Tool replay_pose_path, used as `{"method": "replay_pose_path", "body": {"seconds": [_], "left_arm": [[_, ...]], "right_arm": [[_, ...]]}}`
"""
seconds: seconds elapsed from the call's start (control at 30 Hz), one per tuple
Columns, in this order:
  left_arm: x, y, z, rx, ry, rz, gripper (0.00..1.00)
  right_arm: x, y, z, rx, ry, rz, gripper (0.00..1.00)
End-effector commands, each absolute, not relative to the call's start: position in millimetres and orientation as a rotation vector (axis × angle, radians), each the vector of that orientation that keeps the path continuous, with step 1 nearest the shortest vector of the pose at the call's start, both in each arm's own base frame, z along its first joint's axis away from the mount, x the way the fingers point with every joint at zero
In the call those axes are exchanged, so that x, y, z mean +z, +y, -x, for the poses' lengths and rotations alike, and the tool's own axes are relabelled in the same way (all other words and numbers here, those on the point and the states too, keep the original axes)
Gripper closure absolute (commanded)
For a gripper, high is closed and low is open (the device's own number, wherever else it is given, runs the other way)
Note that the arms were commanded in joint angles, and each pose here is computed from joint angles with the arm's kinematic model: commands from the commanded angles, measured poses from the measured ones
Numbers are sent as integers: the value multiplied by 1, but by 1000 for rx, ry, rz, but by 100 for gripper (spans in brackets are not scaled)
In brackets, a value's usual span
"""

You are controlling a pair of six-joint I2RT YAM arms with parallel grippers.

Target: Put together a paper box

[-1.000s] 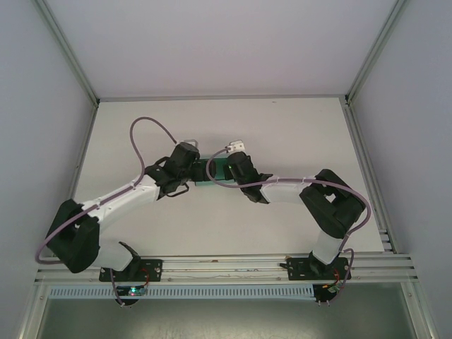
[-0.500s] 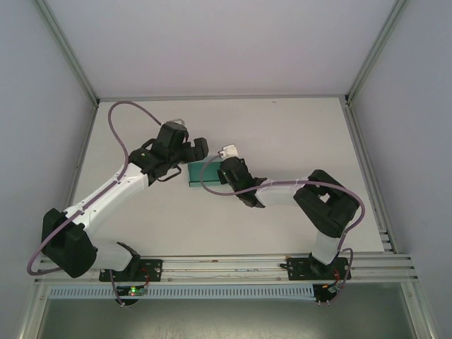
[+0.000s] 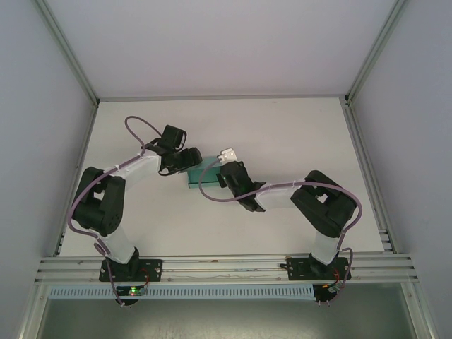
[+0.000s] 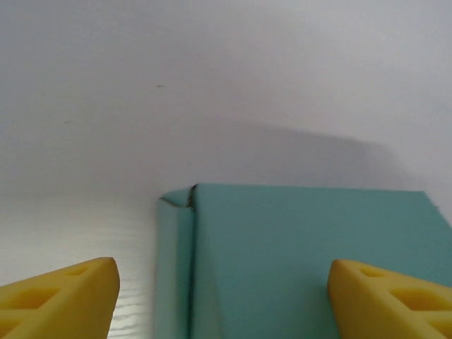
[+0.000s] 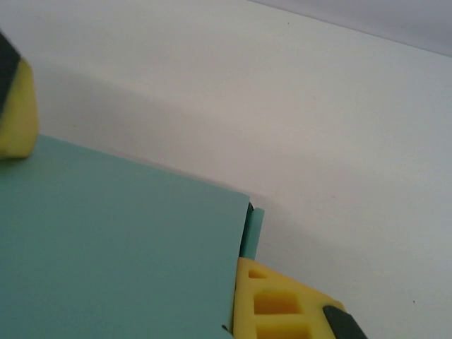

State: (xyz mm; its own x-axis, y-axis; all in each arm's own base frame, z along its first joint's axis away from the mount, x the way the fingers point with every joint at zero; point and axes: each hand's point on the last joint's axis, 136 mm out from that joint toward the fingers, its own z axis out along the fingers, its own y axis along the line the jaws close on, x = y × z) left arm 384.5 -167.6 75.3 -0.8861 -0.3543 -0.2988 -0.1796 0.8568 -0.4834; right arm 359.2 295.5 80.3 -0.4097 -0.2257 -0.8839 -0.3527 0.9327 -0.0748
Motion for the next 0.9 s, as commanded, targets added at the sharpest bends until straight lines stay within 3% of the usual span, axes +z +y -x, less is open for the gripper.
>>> {"method": "replay_pose_path", "body": {"seconds": [0.0, 0.2, 0.3, 0.43, 0.57, 0.67, 0.87], "left_arm": [[57, -176, -375, -717, 2677, 391, 25], [33, -168, -357, -662, 2751, 412, 39], [25, -161, -348, -634, 2756, 430, 42], [15, -160, -339, -640, 2761, 430, 49], [5, -153, -334, -587, 2778, 439, 50], [1, -150, -332, -565, 2785, 446, 50], [-9, -147, -327, -543, 2809, 448, 50]], "right_arm": [[13, 278, -321, 51, 2197, 624, 95], [21, 279, -315, 91, 2176, 639, 87], [28, 278, -309, 128, 2162, 638, 77], [43, 280, -296, 213, 2139, 670, 59], [53, 272, -283, 253, 2117, 687, 39], [61, 262, -274, 263, 2119, 697, 35], [88, 253, -246, 444, 2084, 672, 8]]}}
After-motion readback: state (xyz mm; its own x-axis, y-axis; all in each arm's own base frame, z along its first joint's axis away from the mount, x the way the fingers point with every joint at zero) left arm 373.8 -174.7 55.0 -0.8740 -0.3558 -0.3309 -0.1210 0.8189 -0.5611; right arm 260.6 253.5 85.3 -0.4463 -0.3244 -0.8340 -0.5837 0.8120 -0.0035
